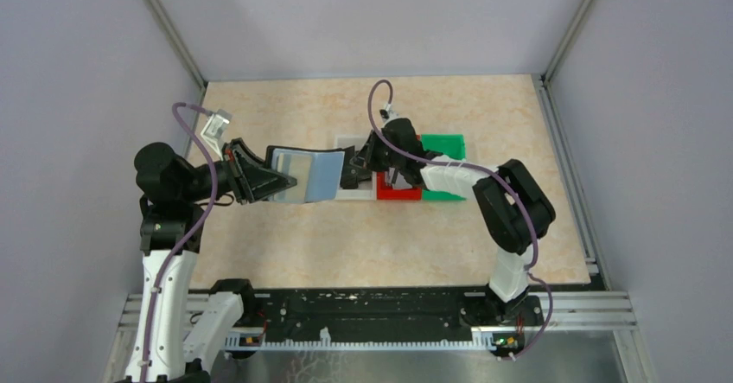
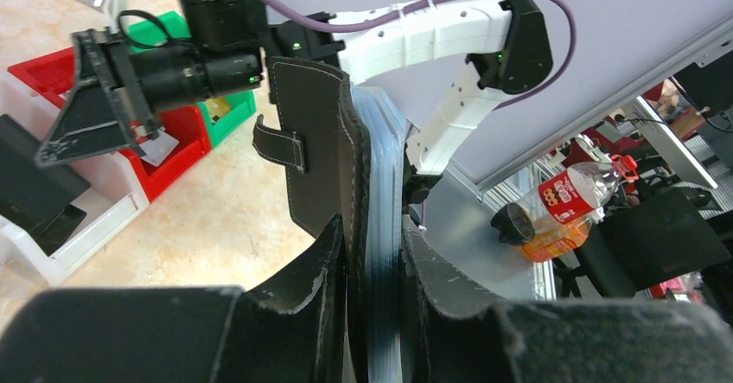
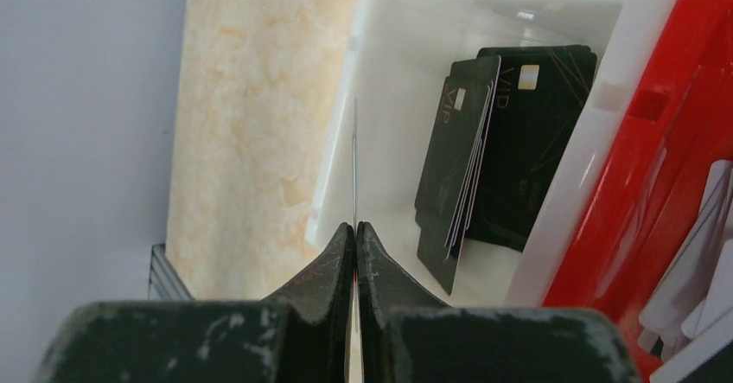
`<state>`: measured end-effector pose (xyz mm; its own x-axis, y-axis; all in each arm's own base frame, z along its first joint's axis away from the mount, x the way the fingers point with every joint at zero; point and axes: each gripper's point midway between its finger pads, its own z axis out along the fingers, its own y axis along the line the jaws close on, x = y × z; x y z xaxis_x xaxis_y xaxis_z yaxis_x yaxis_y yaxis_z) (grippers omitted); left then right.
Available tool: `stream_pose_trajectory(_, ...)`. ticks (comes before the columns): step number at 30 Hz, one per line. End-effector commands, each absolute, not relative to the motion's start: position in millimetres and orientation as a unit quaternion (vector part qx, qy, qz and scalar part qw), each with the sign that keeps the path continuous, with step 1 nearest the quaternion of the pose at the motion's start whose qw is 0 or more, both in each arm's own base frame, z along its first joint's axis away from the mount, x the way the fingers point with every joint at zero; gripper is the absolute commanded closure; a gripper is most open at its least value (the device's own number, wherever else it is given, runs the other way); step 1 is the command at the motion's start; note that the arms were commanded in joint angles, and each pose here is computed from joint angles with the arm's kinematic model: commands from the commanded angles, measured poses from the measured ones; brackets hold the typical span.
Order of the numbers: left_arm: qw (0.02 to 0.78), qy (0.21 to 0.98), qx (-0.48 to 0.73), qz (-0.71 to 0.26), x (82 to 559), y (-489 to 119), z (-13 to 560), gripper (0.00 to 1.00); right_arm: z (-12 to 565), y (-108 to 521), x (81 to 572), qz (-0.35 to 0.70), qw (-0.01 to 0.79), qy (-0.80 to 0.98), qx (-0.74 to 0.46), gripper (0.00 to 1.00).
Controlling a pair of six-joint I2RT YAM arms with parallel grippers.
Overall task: Take the credit cards out of the card holder
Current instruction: Place the credit card in the storage box.
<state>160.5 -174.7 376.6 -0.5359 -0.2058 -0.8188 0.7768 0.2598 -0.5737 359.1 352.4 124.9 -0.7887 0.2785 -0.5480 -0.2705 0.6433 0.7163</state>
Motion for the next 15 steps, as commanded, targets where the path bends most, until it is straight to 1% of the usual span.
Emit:
stream_pose_trajectory(1,0.442,0.642,0.254,-0.573,145,-177,394,1.00,131,367,377,0.394,0.356,0.847,-0.019,1.00)
stream_pose_trajectory(5,0.440,0.641,0.255,-0.575,143,-177,394,1.00,127,371,383,0.378,0.358,0.854,-0.026,1.00)
stream_pose_trajectory(9,0.438,0.641,0.256,-0.576,144,-177,394,1.00,138,369,386,0.371,0.367,0.853,-0.029,0.77)
stream_pose_trajectory(14,0.437,0.640,0.259,-0.576,145,-177,395,1.00,190,355,385,0.365,0.415,0.833,-0.036,0.58)
stream_pose_trajectory(15,0.436,0.640,0.259,-0.577,145,-177,395,1.00,205,351,384,0.366,0.427,0.826,-0.038,0.56)
